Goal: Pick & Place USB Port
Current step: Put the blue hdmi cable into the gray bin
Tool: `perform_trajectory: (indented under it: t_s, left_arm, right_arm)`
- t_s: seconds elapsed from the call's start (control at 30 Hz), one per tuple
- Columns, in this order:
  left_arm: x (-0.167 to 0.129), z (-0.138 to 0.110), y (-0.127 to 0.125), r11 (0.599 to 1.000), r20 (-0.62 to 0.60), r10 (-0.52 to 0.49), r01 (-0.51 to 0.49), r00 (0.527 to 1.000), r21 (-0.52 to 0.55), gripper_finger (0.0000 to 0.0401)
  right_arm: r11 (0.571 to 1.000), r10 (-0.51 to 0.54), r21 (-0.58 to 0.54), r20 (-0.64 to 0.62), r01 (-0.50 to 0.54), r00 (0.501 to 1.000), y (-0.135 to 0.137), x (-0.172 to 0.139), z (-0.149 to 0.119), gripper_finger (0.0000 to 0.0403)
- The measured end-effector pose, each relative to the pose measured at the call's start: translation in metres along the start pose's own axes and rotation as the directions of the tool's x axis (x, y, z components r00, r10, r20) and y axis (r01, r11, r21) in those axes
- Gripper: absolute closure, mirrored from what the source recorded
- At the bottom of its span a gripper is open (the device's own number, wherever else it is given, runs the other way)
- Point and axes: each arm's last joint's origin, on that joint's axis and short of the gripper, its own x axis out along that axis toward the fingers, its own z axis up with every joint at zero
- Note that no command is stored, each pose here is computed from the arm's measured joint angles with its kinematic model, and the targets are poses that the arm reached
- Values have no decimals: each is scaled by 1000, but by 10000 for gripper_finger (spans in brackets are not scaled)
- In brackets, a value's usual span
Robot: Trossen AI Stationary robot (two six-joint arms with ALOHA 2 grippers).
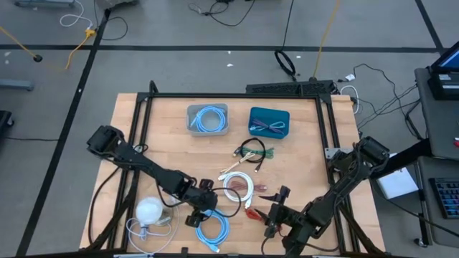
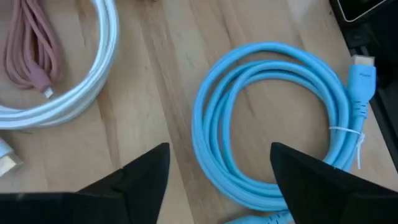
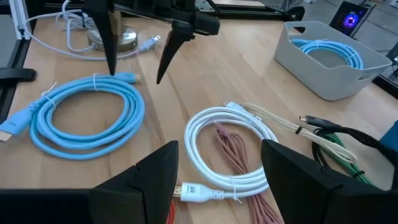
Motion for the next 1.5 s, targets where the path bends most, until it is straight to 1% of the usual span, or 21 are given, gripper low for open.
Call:
perform_trajectory:
  t_s: [0.13,0.2,0.33,0.43,0.5,0.63,0.77,0.8,0.87,0.9,0.97,1.0,1.03,1.13,1.23,1.3,1.33,1.37,1.4,1.43,1.5]
  left_arm:
    - [2,-1,-1,1000,-10,0,-1,1000,-22,110]
    - [3,-1,-3,1000,-6,8,-8,1000,-23,119]
    - [12,-7,-5,999,-38,46,-47,998,-23,142]
    - [21,-8,-4,998,-43,53,-54,998,-33,154]
    - [30,-12,-3,997,-72,59,-62,996,-37,156]
    - [43,-15,-1,996,-84,65,-69,994,-48,154]
    - [49,-16,0,995,-91,77,-83,993,-60,162]
    - [50,-17,1,994,-93,81,-88,992,-63,173]
    - [49,-16,1,993,-90,95,-101,991,-68,215]
    - [48,-16,2,991,-90,102,-109,991,-72,247]
    - [44,-16,2,991,-90,106,-113,990,-75,328]
    - [42,-15,2,992,-83,101,-107,991,-74,360]
    - [40,-13,1,992,-73,99,-104,992,-73,374]
    - [28,-12,0,989,-68,111,-117,992,-94,384]
    - [3,-5,-4,979,8,177,-176,984,-105,389]
    - [-20,-1,-6,959,68,268,-260,961,-114,389]
    - [-32,1,-7,943,109,320,-306,941,-128,389]
    - [-44,2,-9,920,158,383,-362,910,-147,389]
    - [-58,4,-10,891,201,449,-421,871,-169,389]
    - [-71,4,-10,853,245,520,-483,818,-198,389]
    - [-94,7,-10,769,325,639,-577,697,-275,389]
  right_arm:
    - [1000,1,0,1,-1,1000,-1,1,-4,179]
    - [1000,0,-2,0,0,1000,-2,2,-6,179]
    - [1000,1,-2,1,-1,1000,-2,2,-6,179]
    - [1000,0,1,1,0,1000,-2,2,-6,179]
    - [1000,1,4,2,-1,1000,-2,2,-6,179]
    - [1000,3,7,3,-3,1000,-1,2,-5,179]
    - [1000,3,9,5,-3,1000,-1,2,-5,179]
    - [1000,4,10,4,-4,1000,-1,2,-5,179]
    - [1000,4,10,5,-4,1000,-1,2,-5,179]
    - [1000,5,12,5,-5,1000,-1,2,-5,179]
    - [1000,5,12,5,-5,1000,-1,2,-5,179]
    - [1000,5,12,5,-5,1000,-1,2,-5,179]
    - [1000,4,12,6,-4,1000,-1,2,-5,179]
    - [1000,4,12,6,-4,1000,-1,2,-5,179]
    - [1000,4,14,7,-5,1000,-1,2,-5,179]
    - [1000,5,16,9,-5,1000,-1,2,-5,179]
    - [1000,5,16,9,-5,1000,-1,2,-5,179]
    - [1000,4,16,9,-4,1000,-1,2,-5,179]
    - [1000,3,16,9,-3,1000,-1,3,-5,179]
    - [1000,2,18,9,-2,1000,-1,3,-4,179]
    - [1000,2,28,13,-3,1000,-2,5,-5,179]
